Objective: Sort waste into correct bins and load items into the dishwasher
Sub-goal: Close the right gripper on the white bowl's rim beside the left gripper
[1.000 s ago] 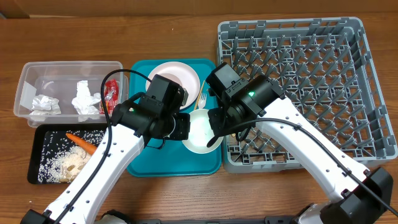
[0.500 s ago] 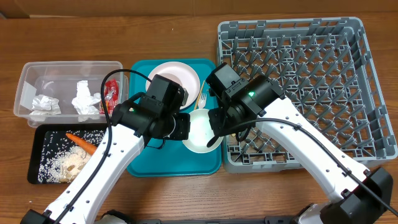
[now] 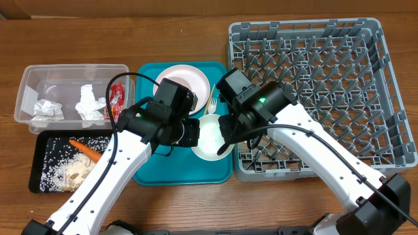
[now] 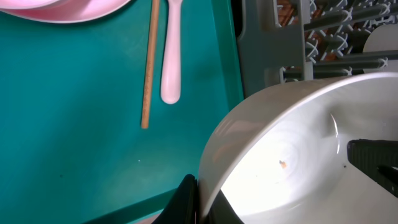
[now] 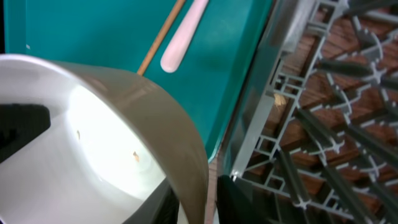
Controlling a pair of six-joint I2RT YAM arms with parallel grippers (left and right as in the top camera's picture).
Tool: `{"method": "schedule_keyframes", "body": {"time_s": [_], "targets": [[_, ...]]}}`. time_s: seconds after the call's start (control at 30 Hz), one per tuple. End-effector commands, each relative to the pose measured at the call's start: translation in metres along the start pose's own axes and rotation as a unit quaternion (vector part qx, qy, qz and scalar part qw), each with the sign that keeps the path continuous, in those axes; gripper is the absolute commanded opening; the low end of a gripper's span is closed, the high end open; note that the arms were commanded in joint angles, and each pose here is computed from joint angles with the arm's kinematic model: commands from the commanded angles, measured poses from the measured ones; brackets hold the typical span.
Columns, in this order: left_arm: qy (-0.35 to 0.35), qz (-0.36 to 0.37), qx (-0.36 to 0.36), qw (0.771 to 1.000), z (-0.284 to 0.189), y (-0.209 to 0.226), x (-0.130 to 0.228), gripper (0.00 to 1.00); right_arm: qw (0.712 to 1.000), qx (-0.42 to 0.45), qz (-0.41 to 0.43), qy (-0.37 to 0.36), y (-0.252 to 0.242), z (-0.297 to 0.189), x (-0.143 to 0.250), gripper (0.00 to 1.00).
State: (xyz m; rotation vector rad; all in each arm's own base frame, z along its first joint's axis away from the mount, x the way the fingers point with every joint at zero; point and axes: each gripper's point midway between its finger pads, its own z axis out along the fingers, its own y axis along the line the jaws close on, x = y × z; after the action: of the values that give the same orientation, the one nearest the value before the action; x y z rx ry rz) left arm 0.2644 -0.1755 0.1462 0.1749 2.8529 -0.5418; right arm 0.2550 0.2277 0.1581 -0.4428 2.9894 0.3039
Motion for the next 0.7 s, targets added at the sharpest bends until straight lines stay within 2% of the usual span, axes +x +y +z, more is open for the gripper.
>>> {"method": "schedule_keyframes", "body": {"time_s": [0.0, 0.1, 0.23, 0.33, 0.4, 0.47, 0.53, 0.67], "targets": [[-0.016, -0.001, 0.010, 1.000, -0.0091, -0.0072, -0.0063, 0.07, 1.000, -0.012, -0.004, -0.023, 0.0089, -0.0138, -0.0119, 0.25], [-0.016, -0.001, 0.010, 1.000, -0.0091, -0.0072, -0.0063, 0.07, 0.999, -0.015, -0.005, -0.030, 0.0111, -0.0191, -0.0156, 0.24], [-0.016, 0.000, 0.010, 1.000, -0.0091, -0.0071, -0.0062, 0.07, 0.999, -0.014, -0.005, -0.029, 0.0106, -0.0190, -0.0148, 0.14], [-0.017, 0.000, 0.010, 1.000, -0.0091, -0.0071, -0.0064, 0.06, 0.999, -0.014, -0.004, -0.029, 0.0107, -0.0190, -0.0148, 0.12], [-0.017, 0.000, 0.010, 1.000, -0.0091, -0.0071, -0.0064, 0.07, 1.000, -0.014, -0.004, -0.028, 0.0106, -0.0189, -0.0145, 0.15], [-0.017, 0.000, 0.010, 1.000, -0.0091, -0.0072, -0.0063, 0.07, 1.000, -0.014, -0.005, -0.028, 0.0107, -0.0187, -0.0145, 0.27], [-0.017, 0.000, 0.010, 1.000, -0.0091, -0.0072, -0.0063, 0.07, 1.000, -0.014, -0.004, -0.027, 0.0103, -0.0168, -0.0143, 0.31], [-0.017, 0.000, 0.010, 1.000, -0.0091, -0.0072, -0.0063, 0.07, 1.000, -0.010, -0.004, -0.020, 0.0080, -0.0118, -0.0107, 0.31]]}}
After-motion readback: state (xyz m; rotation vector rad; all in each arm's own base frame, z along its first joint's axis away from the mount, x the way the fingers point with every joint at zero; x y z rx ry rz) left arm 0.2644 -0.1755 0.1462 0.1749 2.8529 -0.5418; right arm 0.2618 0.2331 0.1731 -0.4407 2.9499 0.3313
